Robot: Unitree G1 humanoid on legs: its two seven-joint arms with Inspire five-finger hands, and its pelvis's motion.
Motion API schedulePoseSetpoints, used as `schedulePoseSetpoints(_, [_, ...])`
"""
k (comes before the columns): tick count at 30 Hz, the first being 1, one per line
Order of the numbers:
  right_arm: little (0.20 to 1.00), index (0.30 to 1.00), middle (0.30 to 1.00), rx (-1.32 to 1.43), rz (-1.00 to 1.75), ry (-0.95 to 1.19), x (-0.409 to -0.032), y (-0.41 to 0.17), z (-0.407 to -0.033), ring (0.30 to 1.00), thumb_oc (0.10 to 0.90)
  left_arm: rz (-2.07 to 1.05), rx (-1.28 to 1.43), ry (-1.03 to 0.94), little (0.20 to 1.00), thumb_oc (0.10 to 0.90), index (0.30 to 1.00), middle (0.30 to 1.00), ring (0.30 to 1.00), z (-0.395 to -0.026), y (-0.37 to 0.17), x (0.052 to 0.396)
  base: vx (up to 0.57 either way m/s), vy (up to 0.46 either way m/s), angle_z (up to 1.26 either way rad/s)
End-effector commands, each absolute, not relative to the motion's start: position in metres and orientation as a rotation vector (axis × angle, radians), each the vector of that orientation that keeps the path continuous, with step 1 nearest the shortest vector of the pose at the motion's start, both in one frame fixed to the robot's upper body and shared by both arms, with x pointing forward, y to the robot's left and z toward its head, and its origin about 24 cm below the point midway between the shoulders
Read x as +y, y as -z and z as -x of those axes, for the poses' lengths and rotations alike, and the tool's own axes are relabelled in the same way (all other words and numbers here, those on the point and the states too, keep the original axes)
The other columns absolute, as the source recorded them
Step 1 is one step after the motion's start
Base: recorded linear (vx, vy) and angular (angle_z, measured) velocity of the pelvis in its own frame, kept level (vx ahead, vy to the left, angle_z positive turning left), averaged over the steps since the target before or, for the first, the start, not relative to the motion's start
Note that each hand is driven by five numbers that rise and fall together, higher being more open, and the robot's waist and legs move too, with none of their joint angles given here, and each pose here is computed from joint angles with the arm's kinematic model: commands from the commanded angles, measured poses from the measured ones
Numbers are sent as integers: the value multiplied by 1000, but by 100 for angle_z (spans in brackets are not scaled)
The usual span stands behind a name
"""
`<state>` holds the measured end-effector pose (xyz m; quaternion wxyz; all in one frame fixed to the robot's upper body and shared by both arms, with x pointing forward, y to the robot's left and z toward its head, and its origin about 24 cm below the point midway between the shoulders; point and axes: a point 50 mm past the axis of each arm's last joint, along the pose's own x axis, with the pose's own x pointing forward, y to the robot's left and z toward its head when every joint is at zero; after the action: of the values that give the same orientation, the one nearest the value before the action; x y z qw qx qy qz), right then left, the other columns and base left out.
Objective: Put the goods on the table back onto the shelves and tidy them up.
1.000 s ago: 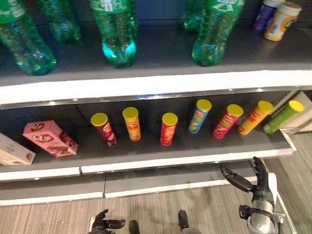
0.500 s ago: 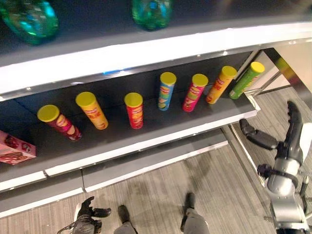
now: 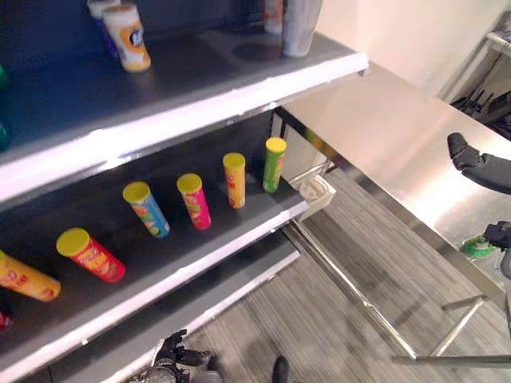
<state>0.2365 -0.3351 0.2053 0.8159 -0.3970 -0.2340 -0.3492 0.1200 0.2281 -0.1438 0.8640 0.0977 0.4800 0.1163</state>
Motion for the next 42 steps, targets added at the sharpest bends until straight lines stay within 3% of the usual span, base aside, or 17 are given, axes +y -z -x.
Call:
schedulePoseSetpoints(1, [900,900,900,-751,831,766,-323,-258,-243,900,800,-293,957,-286,900,800,900,900,900,-125,133,257,96,-40,-63])
schedulePoseSetpoints(7, [900,900,900,-707,823,703,-320,-252,-250,900,800,-285,1054,-274,900,800,900,900,900,-101,143,258,145,95,-44])
schedulePoseSetpoints(14, [900,900,900,-803,811,679,-306,-269,-251,900,800,-327,960,-265,900,800,900,900,900,-127,130,267,-71,-40,-15])
schedulePoseSetpoints(18, [900,900,900,-802,777,607,-303,-272,-254,900,800,-312,956,-310,900,800,900,900,900,-123,128,277,22,-290,-63])
schedulePoseSetpoints(32, [900,900,900,-738,140,219,-299,-228,-232,900,800,-251,1052,-260,900,800,900,900,900,-102,141,266,5,-157,4])
schedulePoseSetpoints(42, [900,900,900,-718,304,241,-308,-234,-217,900,800,-258,1050,-245,900,800,900,900,900,-98,142,266,2,43,-16])
